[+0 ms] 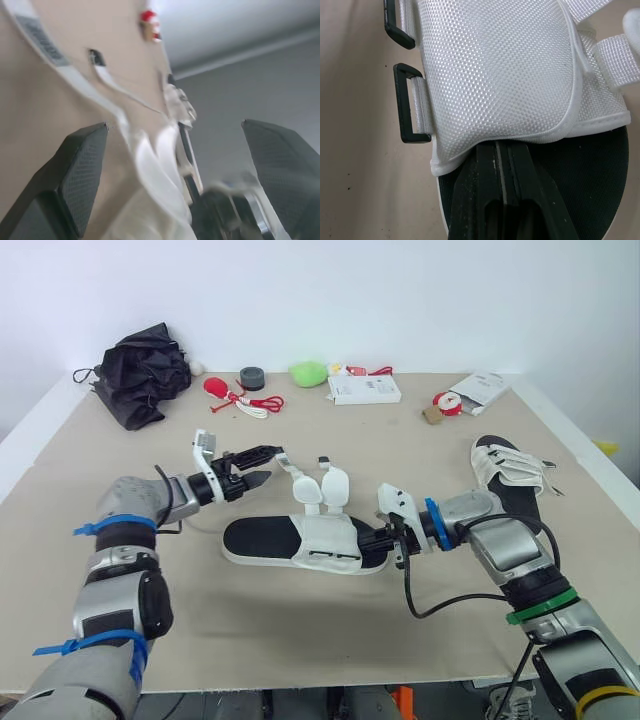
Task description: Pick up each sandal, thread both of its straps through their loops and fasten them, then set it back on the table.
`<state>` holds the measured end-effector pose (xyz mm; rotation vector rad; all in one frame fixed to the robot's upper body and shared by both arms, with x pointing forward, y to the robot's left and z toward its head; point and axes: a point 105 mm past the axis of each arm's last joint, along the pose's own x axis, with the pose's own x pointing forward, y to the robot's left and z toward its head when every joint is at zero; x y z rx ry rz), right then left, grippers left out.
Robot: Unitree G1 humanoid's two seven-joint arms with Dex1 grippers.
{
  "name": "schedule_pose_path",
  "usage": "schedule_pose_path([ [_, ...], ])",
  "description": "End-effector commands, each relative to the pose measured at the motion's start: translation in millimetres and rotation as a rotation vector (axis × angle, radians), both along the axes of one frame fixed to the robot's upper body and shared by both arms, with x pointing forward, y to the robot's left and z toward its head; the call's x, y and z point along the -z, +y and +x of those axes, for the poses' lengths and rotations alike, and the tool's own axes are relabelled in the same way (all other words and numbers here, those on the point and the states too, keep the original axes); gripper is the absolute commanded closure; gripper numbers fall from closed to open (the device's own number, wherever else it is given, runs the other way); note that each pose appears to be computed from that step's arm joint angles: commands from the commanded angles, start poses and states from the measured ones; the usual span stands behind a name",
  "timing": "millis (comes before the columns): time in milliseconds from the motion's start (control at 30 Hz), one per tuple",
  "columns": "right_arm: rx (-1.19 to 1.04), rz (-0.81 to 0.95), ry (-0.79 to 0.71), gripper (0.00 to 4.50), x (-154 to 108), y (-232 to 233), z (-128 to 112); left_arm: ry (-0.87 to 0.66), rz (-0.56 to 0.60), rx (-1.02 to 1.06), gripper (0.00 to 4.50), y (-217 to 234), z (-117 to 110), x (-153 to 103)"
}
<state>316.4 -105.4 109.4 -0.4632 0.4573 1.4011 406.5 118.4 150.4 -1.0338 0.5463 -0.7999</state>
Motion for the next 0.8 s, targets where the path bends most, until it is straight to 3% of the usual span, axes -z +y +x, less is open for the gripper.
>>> schedule_pose_path([
  [33, 0.031, -0.067, 0.072, 4.5, 25.3, -5.2, -5.9, 0.039, 0.018, -0.05, 0.09, 1.8, 6.9, 6.0],
  [267, 0.038, -0.054, 0.067, 4.5, 25.3, -1.7, -6.6, 0.092, 0.214, -0.068, 0.09, -18.8, 14.0, 36.9],
  [667, 0.061, -0.036, 0.06, 4.5, 21.9, -1.2, -4.4, 0.053, 0.136, -0.182, 0.09, -48.7, 36.1, 20.9],
  [800, 0.064, -0.036, 0.058, 4.5, 22.2, -0.9, -5.0, 0.046, 0.145, -0.189, 1.34, -55.6, 37.5, 21.7],
])
